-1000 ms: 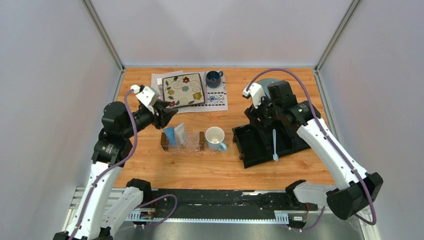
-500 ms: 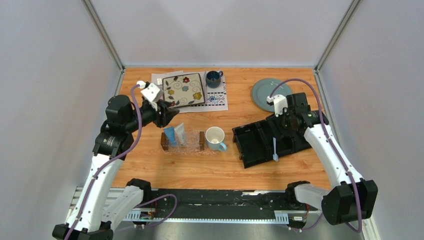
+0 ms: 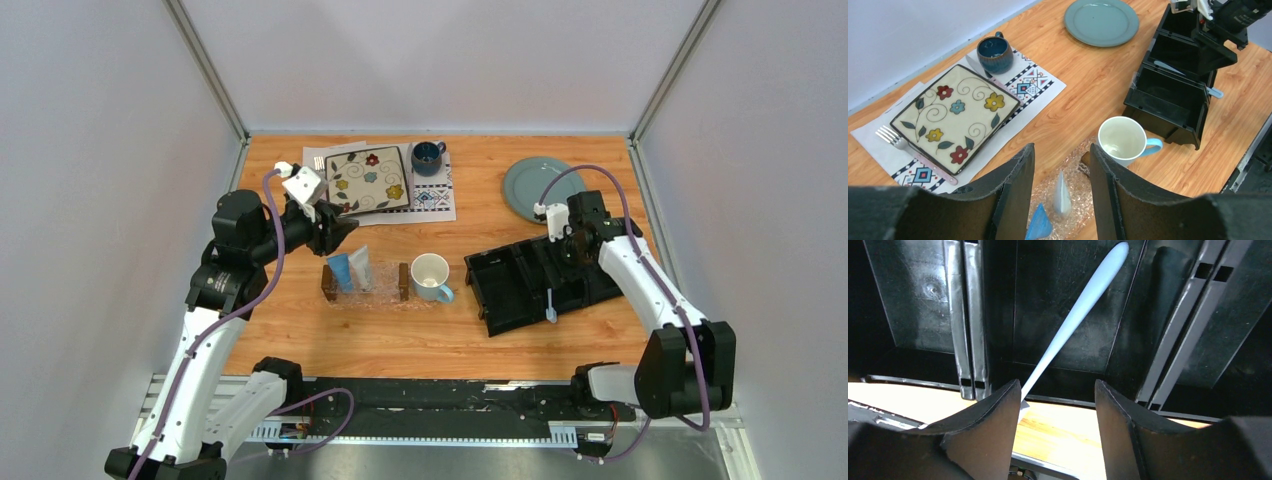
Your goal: Prepare toiletry sets of a toothbrush and toothpaste on the tray
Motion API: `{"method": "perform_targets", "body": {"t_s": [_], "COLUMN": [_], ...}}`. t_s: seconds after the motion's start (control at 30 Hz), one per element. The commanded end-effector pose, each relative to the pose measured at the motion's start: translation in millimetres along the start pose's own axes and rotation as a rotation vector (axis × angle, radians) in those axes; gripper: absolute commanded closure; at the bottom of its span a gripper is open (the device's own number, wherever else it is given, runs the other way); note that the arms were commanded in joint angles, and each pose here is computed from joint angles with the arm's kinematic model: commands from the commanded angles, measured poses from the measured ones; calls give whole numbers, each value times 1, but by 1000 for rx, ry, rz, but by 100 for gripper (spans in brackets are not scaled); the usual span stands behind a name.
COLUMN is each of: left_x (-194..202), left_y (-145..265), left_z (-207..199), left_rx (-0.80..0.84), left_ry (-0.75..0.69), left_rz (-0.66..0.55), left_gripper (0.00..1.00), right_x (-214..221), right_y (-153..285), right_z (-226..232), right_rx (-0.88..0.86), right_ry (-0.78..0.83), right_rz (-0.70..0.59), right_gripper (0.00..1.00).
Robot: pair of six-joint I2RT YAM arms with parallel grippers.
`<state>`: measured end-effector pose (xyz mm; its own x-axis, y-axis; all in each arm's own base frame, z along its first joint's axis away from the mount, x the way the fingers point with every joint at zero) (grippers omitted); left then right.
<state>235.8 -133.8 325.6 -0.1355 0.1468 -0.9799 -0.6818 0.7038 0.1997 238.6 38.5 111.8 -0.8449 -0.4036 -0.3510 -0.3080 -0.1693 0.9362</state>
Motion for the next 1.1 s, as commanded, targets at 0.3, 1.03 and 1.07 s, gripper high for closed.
{"method": "perform_targets", "body": {"t_s": [0.3,1.03,1.07], "left_x": [1,10,10], "left_y": [-1,-3,-3], "left_z": [5,11,11], "left_rx": [-16,-46,-47], "left_ry": [-31,-50,-52], "left_rz": [-9,3,2], "left_gripper": [48,48,48], "right_x": [2,4,4], "right_y": [-39,-51,-50], "right_z": [0,-1,-1], "right_rx": [-36,-51,-51], "right_ry": [-80,-66,-65], "right_rz": [68,99,99], "right_gripper": [46,78,80]}}
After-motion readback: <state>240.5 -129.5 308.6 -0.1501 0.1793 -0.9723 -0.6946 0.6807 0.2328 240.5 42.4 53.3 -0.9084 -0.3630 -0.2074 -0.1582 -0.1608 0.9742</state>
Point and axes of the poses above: each gripper's point midway between its finger pads, its own y axis back along the fingers, its own z axis along the line the jaws close on, x = y × z, the point moved 2 cm from there along y, back along the fingers
